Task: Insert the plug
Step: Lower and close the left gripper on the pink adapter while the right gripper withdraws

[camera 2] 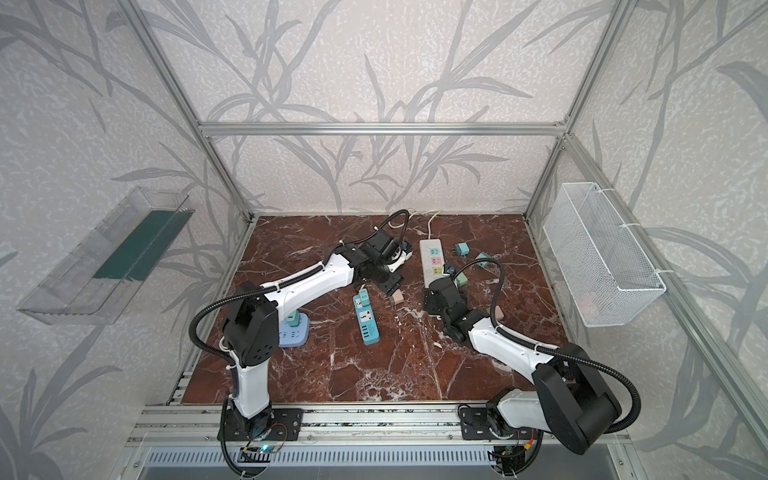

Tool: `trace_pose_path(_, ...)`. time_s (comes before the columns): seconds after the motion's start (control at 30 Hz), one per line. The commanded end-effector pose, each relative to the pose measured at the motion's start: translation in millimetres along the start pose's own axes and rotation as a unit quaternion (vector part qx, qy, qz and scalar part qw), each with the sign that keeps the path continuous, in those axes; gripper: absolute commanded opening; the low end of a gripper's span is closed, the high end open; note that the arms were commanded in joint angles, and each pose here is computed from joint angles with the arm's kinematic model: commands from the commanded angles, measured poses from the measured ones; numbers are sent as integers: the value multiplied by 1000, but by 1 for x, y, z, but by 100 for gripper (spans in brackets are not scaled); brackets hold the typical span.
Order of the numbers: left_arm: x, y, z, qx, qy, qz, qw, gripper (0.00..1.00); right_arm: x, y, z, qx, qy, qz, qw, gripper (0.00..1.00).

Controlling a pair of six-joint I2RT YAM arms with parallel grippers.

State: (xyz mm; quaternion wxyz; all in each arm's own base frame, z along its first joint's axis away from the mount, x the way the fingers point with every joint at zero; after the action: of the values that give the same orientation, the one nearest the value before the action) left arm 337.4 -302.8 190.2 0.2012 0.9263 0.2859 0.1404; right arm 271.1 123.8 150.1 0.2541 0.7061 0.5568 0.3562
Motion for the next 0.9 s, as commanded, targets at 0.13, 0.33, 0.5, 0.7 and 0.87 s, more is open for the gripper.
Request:
trace_pose_path(0.13,-16,-15,34,78,-56,49,994,72,-7,4,-4,-8,6,28,1000,81)
trace_pose_path(0.33,-20,-20,59,102,-54,60,992,68,-5,1,-1,1,12,23,1000,81)
trace_pose_path(0.5,-18,-20,68,93,-26,69,993,67,-4,2,-3,-2,25,27,999,81)
trace_pose_path(0.7,-19,-23,82,100,-26,64,993,62,-5,3,-6,-11,25,30,999,81)
trace_pose_path(0.87,-23,-27,87,110,-39,55,992,57,-3,4,-8,-16,41,17,999,80)
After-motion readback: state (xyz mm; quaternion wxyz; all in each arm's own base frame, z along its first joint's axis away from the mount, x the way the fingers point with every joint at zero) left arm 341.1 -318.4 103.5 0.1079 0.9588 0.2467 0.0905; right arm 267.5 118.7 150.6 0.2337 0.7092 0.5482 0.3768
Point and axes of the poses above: each gripper's point midway between its finger pads, its own z axis out along the fingers, its own x axis along the line the jaws close on, y = z × x, the point moved 8 cm from there along -z, back along the fingers, and after that the axes turned 7 degrees about z, right-handed, at the moved point
